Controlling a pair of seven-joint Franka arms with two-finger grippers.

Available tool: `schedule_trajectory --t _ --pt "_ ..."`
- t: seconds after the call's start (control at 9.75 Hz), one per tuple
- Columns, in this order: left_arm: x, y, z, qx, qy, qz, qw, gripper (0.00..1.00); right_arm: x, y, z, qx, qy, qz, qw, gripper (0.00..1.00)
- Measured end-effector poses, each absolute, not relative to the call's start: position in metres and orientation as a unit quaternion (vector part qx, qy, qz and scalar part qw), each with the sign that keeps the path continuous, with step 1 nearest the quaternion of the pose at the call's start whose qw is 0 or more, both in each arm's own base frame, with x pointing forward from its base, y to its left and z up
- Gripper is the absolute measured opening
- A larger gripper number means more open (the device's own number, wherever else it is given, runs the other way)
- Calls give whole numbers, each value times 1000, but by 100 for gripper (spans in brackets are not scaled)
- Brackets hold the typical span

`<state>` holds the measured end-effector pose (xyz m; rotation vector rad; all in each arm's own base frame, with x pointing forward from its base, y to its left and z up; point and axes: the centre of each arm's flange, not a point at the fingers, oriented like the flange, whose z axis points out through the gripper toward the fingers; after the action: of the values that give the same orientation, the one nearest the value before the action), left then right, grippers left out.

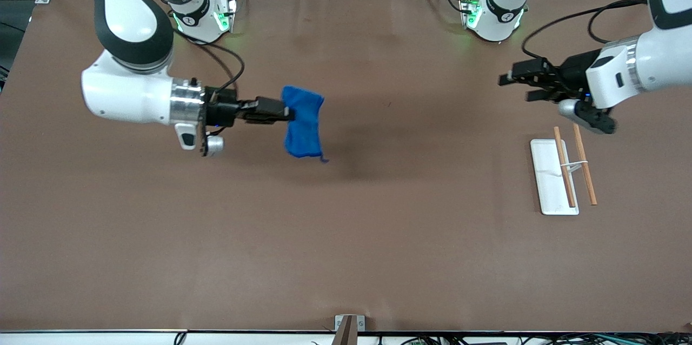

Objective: Right arm passes towel to left arm to hang
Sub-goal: 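Carry the towel to mid-table with the right gripper while the left gripper approaches, then close the left gripper on the towel beside the right gripper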

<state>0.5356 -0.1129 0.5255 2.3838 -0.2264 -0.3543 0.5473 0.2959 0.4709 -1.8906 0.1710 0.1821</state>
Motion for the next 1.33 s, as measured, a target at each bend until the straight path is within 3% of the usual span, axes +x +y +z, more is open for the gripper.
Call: schedule_trajectory --t 0.41,0.82,1.33 --pt "507 -97 451 817 -44 -142 557 100 523 360 477 -721 127 111 672 16" --pt "479 -110 412 717 -13 -92 691 100 511 402 468 -660 153 123 725 16" --pt "425 -150 394 651 -12 -29 759 99 509 421 456 -638 163 139 740 16"
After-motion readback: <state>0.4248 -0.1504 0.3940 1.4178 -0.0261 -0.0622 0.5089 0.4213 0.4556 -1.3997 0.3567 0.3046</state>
